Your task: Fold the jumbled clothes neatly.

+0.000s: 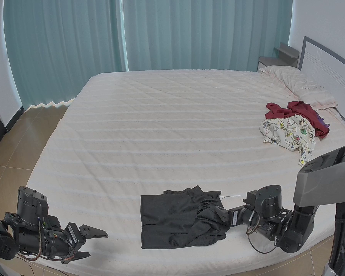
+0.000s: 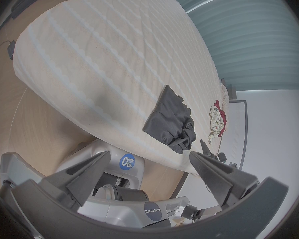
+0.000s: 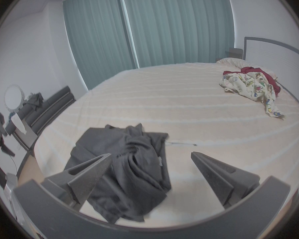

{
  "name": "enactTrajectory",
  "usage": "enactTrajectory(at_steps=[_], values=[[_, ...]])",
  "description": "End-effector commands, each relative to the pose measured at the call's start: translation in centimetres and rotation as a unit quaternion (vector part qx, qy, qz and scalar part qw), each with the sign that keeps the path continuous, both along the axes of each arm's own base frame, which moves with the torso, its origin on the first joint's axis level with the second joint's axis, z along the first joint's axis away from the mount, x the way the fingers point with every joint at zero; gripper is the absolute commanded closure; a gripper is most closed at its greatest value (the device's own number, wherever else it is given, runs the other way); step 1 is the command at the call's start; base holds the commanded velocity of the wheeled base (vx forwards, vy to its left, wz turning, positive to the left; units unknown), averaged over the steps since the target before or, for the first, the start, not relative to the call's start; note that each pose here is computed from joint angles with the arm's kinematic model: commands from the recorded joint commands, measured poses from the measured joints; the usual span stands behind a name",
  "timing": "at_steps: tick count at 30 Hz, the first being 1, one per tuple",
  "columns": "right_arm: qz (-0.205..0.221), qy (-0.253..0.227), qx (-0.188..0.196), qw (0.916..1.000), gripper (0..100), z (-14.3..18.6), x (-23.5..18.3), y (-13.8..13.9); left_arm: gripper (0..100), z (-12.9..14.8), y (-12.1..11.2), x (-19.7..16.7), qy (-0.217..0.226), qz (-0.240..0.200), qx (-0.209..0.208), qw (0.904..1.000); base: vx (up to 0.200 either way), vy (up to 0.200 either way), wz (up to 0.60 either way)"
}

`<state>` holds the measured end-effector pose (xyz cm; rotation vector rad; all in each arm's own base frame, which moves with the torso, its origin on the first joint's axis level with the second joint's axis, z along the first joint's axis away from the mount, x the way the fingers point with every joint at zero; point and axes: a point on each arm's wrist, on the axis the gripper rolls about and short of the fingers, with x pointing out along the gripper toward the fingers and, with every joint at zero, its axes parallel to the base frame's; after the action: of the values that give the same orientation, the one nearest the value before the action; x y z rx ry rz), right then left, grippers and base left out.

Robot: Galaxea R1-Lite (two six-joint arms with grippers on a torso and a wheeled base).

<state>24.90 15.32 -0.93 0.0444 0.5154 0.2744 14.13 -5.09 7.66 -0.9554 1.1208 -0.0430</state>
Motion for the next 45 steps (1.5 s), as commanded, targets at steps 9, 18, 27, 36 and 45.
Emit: enactTrajectory(at_steps=[9, 18, 27, 36, 45], values=[[0.036, 0.101, -0.025, 0.994, 0, -3.0, 1.3, 2.7, 0, 0.0, 0.0, 0.0, 0.0, 0.0, 0.0, 1.0, 0.0, 0.0, 0.0], [0.022, 0.138, -0.063, 0.9882, 0, -2.7, -1.3, 0.8, 0, 0.0, 0.0, 0.0, 0.0, 0.0, 0.0, 1.0, 0.0, 0.0, 0.0], [0.013, 0.164, -0.118, 0.9794, 0, -3.1, -3.9, -1.4, 0, 0.0, 0.0, 0.0, 0.0, 0.0, 0.0, 1.0, 0.0, 0.0, 0.0], [0.015, 0.075, -0.074, 0.9943, 0, 1.6, -3.3, -1.1, 0, 0.0, 0.0, 0.0, 0.0, 0.0, 0.0, 1.0, 0.0, 0.0, 0.0], [0.007, 0.026, 0.033, 0.9991, 0, 4.4, 0.2, 0.0, 0, -0.1, 0.0, 0.0, 0.001, -0.001, 0.001, 1.0, 0.0, 0.0, 0.0]])
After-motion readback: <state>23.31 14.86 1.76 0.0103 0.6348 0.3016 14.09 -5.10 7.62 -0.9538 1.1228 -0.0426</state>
